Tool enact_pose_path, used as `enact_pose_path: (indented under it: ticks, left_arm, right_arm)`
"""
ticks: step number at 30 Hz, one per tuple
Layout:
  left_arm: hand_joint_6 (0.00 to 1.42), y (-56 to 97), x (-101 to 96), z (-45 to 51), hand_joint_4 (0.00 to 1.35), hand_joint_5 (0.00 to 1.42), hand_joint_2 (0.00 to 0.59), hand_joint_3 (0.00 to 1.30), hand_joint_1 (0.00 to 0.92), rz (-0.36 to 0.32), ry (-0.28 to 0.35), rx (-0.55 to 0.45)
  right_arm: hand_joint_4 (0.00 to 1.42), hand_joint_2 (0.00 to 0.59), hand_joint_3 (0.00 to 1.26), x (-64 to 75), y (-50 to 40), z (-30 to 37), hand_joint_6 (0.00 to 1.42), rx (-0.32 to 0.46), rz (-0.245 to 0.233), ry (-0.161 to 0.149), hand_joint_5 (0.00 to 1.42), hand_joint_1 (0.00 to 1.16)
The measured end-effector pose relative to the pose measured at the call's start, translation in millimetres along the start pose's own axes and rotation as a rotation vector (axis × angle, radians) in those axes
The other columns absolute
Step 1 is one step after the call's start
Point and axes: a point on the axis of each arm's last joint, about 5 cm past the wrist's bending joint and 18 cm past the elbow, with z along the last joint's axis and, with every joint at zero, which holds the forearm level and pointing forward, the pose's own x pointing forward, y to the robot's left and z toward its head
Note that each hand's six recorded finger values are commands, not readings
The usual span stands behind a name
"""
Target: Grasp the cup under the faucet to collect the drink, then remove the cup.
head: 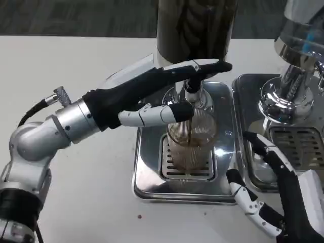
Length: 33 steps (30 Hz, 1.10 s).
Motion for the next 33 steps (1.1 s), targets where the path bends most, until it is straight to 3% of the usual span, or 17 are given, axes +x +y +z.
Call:
enact_pose_path:
  ticks: [9, 17, 21, 29, 33]
  left_arm:
    - [0.02, -1.3, 0.1, -0.2, 0.08, 0.09, 0.118, 0.17, 0.0, 0.008, -0.001, 0.009]
    - [0.02, -1.7, -0.3, -0.4, 0.08, 0.09, 0.122, 0.18, 0.0, 0.014, -0.001, 0.011]
    - [0.02, -1.6, -0.4, -0.4, 0.09, 0.09, 0.123, 0.18, 0.0, 0.015, -0.001, 0.012]
    - [0.04, -1.2, -1.1, -0.5, 0.09, 0.09, 0.124, 0.19, 0.0, 0.018, 0.002, 0.013]
    - [0.04, -0.7, -1.6, -0.4, 0.1, 0.09, 0.124, 0.19, 0.0, 0.021, 0.003, 0.015]
  right_arm:
    - [0.01, 0.222, 0.0, 11.1, -4.9, 1.1, 0.14, 0.052, 0.086, -0.025, 0.07, 0.62]
    - [0.0, 0.205, 0.0, 24.0, -10.3, -0.2, 0.11, 0.075, 0.176, -0.053, 0.03, 0.68]
    - [0.0, 0.206, 0.0, 26.5, -10.1, -0.7, 0.11, 0.072, 0.184, -0.057, 0.03, 0.69]
    - [0.0, 0.209, 0.0, 34.3, -8.4, -2.7, 0.18, 0.06, 0.202, -0.052, 0.06, 0.81]
    - [0.0, 0.207, 0.0, 37.0, -6.8, -5.3, 0.19, 0.045, 0.211, -0.032, 0.07, 0.81]
